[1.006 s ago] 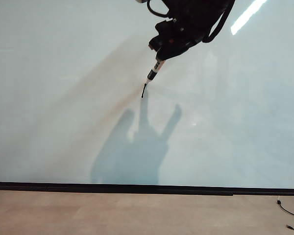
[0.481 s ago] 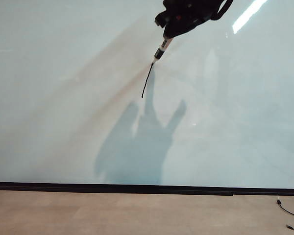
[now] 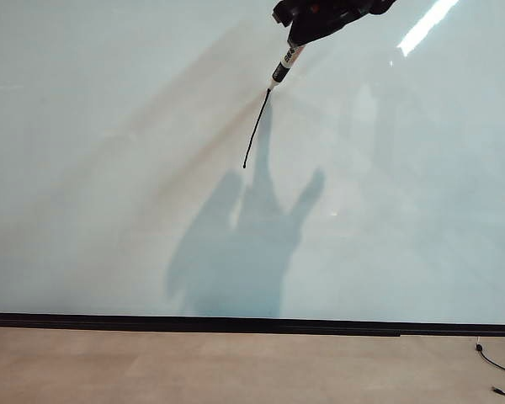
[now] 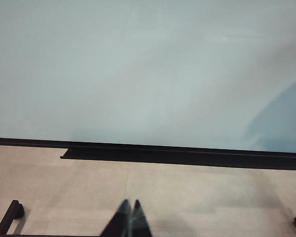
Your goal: Pick up the pen on the shelf to the right of the whiteboard and write the letter A.
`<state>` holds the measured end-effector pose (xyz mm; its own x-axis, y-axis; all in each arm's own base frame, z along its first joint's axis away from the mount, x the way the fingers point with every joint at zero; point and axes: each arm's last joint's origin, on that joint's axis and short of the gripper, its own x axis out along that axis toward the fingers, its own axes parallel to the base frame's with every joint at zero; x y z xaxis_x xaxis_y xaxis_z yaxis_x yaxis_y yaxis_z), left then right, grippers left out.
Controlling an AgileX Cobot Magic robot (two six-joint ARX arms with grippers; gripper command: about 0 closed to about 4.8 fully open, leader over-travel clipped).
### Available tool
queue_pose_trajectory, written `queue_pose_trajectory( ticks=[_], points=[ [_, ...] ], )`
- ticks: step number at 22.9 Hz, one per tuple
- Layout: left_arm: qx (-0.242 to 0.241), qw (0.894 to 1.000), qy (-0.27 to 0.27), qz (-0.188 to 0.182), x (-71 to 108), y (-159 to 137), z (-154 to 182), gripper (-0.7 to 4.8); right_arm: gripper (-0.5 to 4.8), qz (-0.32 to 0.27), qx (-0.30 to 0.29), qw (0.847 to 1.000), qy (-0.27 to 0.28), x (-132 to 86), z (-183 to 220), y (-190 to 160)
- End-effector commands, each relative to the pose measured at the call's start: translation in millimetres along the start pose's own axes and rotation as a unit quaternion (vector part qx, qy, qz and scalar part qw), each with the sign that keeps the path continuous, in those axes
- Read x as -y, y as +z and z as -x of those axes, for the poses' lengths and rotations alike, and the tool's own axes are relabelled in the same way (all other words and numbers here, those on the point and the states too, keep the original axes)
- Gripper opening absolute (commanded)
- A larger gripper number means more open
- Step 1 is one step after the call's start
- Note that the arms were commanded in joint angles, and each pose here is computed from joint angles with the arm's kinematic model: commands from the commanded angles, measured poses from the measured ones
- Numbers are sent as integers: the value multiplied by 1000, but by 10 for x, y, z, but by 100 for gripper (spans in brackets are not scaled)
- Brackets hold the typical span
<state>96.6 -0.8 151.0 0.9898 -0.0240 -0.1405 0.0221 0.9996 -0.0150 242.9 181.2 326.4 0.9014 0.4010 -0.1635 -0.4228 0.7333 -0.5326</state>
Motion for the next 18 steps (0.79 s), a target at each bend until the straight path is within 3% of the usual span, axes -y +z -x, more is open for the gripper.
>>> queue_pose_trajectory(
  ticks=[1, 4, 12, 15, 16, 18],
  points=[
    [5, 1000, 0, -2, 0, 15, 2, -5, -6, 5, -8, 1000, 17, 0, 55, 10],
    [5, 1000, 0, -2, 0, 15, 2, -5, -6, 12, -18, 999, 49, -215, 235, -20],
    [5, 1000, 0, -2, 0, 16, 2, -5, -5, -27, -62, 998, 16, -467, 362, -288],
    [5, 1000, 0, -2, 1, 15, 2, -5, -5, -186, 25, 982, 16, -430, 309, -405],
    [5, 1000, 0, -2, 1, 15, 2, -5, -6, -247, 61, 967, -1, -449, 281, -477],
    [5, 1000, 0, -2, 0, 15, 2, -4, -6, -310, 81, 947, -17, -490, 242, -569]
  ],
)
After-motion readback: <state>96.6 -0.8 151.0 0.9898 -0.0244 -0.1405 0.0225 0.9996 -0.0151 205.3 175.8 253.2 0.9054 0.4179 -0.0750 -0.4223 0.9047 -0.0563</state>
